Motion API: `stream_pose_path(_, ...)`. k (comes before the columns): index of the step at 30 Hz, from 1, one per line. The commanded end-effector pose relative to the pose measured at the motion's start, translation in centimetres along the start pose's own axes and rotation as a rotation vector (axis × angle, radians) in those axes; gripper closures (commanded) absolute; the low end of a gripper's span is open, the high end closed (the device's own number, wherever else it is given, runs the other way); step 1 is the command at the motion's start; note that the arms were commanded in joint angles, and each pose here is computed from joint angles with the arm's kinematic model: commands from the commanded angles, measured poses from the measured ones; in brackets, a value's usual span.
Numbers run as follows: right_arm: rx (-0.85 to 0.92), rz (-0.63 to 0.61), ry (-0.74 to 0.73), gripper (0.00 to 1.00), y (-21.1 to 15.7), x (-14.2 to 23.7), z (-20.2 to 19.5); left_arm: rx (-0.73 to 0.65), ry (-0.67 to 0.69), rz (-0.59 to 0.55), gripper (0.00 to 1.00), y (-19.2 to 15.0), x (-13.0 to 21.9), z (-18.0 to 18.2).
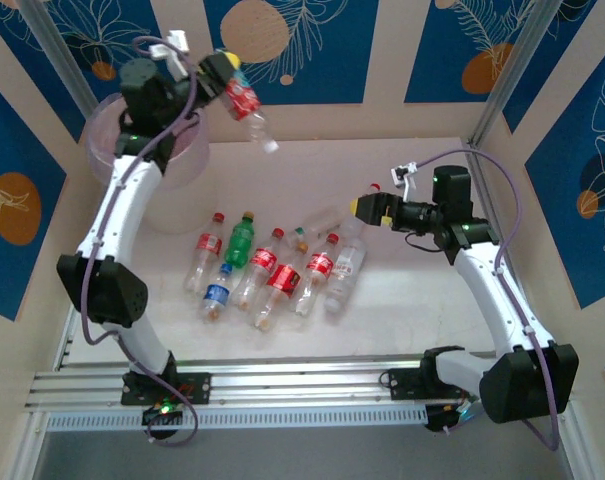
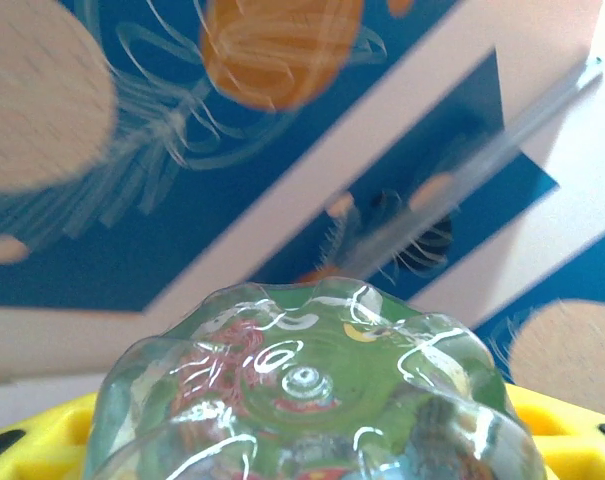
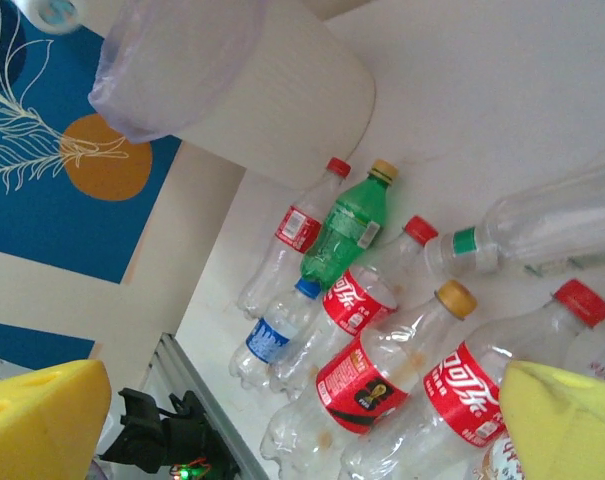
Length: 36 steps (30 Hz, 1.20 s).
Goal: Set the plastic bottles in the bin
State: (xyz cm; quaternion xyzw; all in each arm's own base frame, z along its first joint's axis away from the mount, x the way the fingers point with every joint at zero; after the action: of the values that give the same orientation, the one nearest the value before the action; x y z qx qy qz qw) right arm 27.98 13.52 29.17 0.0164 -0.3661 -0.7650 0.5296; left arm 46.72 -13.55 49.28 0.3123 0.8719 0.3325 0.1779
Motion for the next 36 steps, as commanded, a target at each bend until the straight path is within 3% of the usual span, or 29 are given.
stream_pose_path(1,0.003,-0.002,0.044,0.0,0.0,0.4,0.9,-0.083,0.066,-0.13,0.7,4.9,3.8,-0.4)
stream_pose_path(6,0.01,0.004,0.055,0.0,0.0,0.4,1.0,-0.156,0.239,-0.321,0.88,9.9,9.1,2.1)
stream_pose_path(10,0.028,-0.001,0.127,0.0,-0.1,0.6,2.0,-0.284,0.442,-0.355,0.99,11.5,11.9,4.3)
stream_pose_path(12,0.033,-0.001,0.141,0.0,0.0,0.7,2.4,-0.345,0.52,-0.35,1.0,11.7,12.4,5.4)
stream_pose_path(16,0.03,0.005,0.135,0.0,0.1,0.8,2.6,-0.461,0.637,-0.258,1.0,11.9,11.8,8.0)
stream_pose_path(21,0.02,0.002,0.119,0.0,-0.2,0.9,2.4,-0.49,0.676,-0.142,1.0,10.9,10.4,11.4)
stream_pose_path(36,-0.003,0.019,0.05,0.01,-0.9,0.6,1.4,-0.619,0.715,0.25,1.0,3.2,6.9,19.8)
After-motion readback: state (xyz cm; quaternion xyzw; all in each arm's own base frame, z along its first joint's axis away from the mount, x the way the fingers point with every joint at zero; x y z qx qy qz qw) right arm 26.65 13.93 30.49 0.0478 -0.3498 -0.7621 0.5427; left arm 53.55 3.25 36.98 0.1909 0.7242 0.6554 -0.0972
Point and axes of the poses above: each hand's point on the last joint's axis, 136 mm out from that joint toward the fingers, its own x axis back along the fingers, its own z axis along the line the jaws close on, y = z × x, the point moved 4 cm from there along x, back along the fingers, and after that the axes turned 1 degree about x, right-handed, at the moved point
